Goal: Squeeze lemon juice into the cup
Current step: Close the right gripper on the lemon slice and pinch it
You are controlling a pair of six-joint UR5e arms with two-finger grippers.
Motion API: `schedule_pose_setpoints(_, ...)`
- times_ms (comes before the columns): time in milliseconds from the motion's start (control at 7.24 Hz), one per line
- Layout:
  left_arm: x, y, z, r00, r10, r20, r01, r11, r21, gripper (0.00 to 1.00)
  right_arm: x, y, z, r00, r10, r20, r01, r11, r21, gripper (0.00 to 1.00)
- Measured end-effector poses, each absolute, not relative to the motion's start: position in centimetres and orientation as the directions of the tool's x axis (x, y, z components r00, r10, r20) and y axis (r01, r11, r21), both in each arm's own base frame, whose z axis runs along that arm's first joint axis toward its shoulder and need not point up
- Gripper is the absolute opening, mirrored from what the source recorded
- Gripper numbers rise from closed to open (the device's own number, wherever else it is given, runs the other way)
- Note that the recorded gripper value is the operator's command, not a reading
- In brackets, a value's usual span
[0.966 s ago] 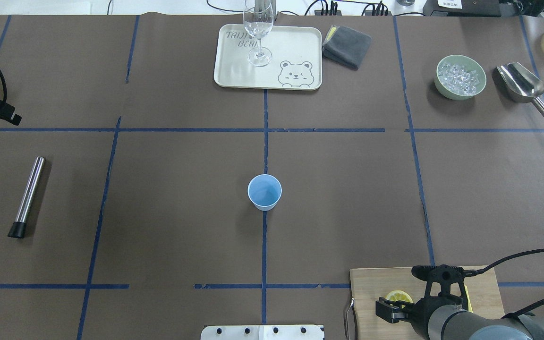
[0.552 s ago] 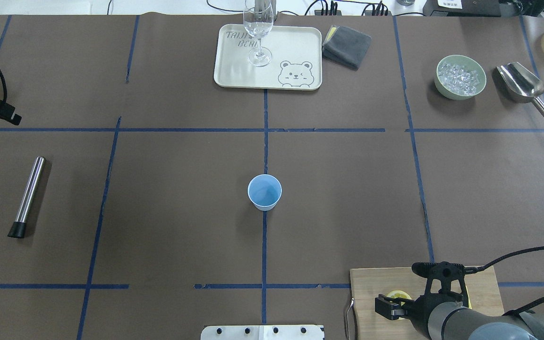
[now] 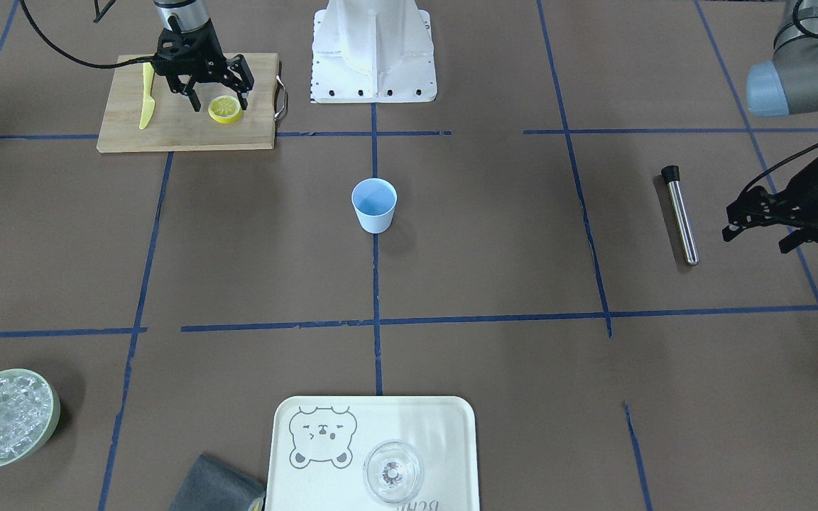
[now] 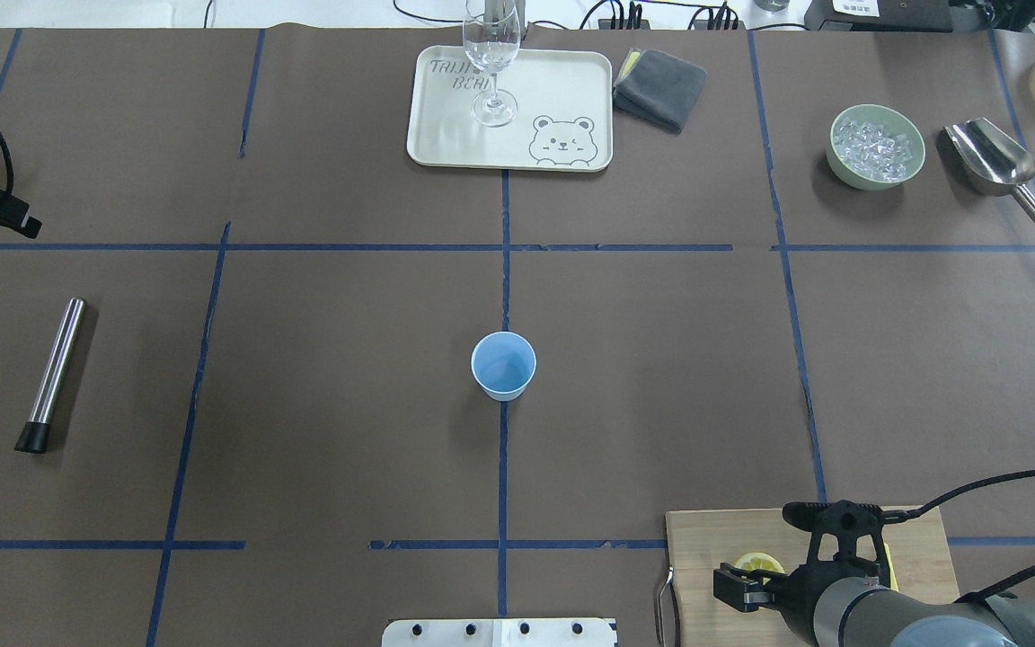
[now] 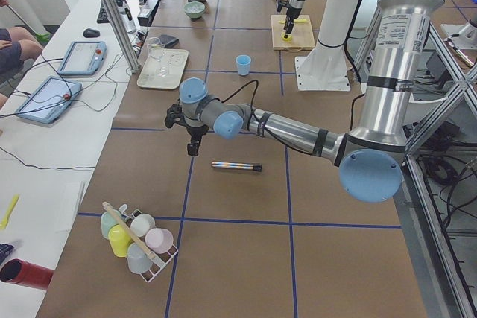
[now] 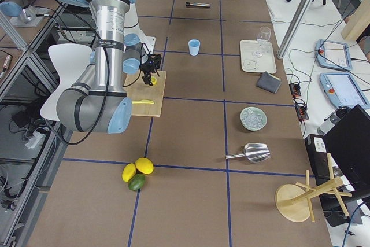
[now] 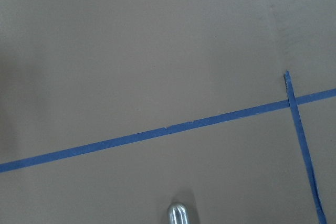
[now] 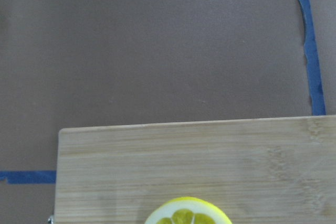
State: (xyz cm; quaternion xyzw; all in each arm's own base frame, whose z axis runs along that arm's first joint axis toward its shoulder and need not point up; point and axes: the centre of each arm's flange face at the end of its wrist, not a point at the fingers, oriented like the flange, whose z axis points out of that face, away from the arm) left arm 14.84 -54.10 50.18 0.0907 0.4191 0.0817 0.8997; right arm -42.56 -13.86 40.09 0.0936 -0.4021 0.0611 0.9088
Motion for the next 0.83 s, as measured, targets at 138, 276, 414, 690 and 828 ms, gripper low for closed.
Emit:
schedule_pose_setpoints(138, 14.8, -54.1, 50.2, 0.636, 0.222, -0.739, -0.071, 0.970, 0.230, 1.00, -43.0, -13.7, 39.8, 0.677, 0.032, 0.736, -0.182, 0.976, 0.124, 1.00)
schedule_pose_setpoints(276, 14.8, -54.1, 50.3, 0.636, 0.222, -0.739, -0.071, 0.971, 0.230, 1.00, -44.0, -13.7, 39.0, 0.693, 0.031, 0.720, -0.179, 0.975, 0.130, 1.00)
schedule_pose_setpoints(414, 14.8, -54.1, 50.3, 0.636, 0.221, -0.739, -0.071, 0.971, 0.229, 1.00, -44.9, -13.9, 37.9, 0.710, 0.030, 0.704, -0.178, 0.974, 0.138, 1.00)
schedule_pose_setpoints(690, 14.8, -54.1, 50.3, 0.636, 0.222, -0.739, -0.071, 0.971, 0.230, 1.00, -45.3, -14.4, 37.1, 0.722, 0.026, 0.692, -0.179, 0.973, 0.149, 1.00)
schedule_pose_setpoints(828, 14.8, -54.1, 50.3, 0.635, 0.222, -0.740, -0.071, 0.971, 0.230, 1.00, -45.3, -14.6, 37.1, 0.726, 0.022, 0.687, -0.176, 0.972, 0.155, 1.00)
